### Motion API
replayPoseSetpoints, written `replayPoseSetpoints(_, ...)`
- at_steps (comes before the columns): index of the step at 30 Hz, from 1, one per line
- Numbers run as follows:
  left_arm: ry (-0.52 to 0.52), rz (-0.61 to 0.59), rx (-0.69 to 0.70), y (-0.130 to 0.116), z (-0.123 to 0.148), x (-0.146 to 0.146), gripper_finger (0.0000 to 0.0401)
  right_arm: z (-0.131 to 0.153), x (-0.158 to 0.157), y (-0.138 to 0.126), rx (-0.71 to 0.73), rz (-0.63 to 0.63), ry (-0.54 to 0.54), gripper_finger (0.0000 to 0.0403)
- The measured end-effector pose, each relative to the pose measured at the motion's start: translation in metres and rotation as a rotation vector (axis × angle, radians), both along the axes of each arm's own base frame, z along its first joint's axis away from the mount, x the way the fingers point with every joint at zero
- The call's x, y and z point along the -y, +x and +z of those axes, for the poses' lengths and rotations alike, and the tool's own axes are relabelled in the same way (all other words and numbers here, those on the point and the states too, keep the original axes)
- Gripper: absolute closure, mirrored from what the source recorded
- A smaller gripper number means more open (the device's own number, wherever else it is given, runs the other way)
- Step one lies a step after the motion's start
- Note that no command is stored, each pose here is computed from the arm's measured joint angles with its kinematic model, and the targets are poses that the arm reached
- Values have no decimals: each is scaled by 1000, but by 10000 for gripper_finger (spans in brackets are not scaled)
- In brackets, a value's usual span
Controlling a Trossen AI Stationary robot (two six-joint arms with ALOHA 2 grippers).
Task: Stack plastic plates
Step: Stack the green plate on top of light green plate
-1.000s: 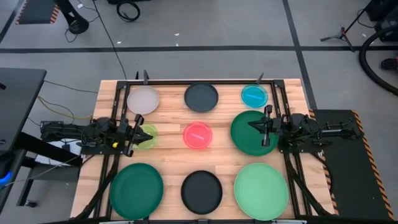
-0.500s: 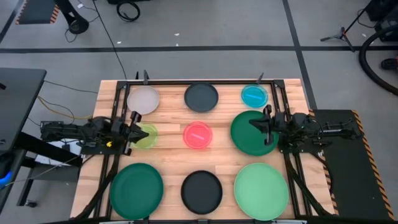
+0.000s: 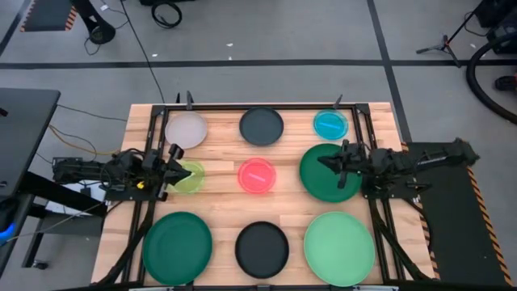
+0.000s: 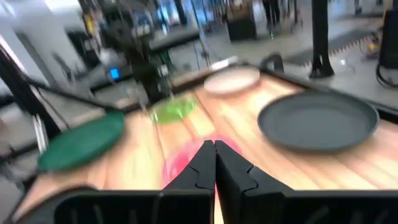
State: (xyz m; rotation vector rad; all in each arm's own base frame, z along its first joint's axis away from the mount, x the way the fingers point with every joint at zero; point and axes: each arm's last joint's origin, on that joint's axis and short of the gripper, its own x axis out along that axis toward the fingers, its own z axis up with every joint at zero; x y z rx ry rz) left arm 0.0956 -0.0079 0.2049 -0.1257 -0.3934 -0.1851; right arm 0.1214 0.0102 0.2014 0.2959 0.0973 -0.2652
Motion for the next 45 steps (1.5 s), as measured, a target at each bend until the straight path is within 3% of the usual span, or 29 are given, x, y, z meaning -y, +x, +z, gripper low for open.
replayPoseSetpoints(7, -30, -11, -38, 1, -3, 0, 390, 40, -34, 42, -108, -64, -85, 398)
replayPoseSetpoints(12, -29, -9, -29, 1, -2, 0, 390, 45, -66, 75, -263, -69, -121, 400)
replayPoseSetpoints(23, -29, -9, -34, 1, -3, 0, 390, 49, -118, 108, -695, -138, 71, 396)
replayPoseSetpoints(27, -29, -9, -34, 1, -3, 0, 390, 36, -128, 120, -729, -139, 87, 357)
replayPoseSetpoints(33, -28, -9, -33, 1, -3, 0, 390, 6, -118, 137, -908, -176, 204, 256)
replayPoseSetpoints(38, -28, -9, -34, 1, -3, 0, 390, -17, -95, 144, -1091, -324, 335, 185)
replayPoseSetpoints(45, -28, -9, -34, 1, -3, 0, 390, -36, -69, 148, -1253, -456, 359, 177)
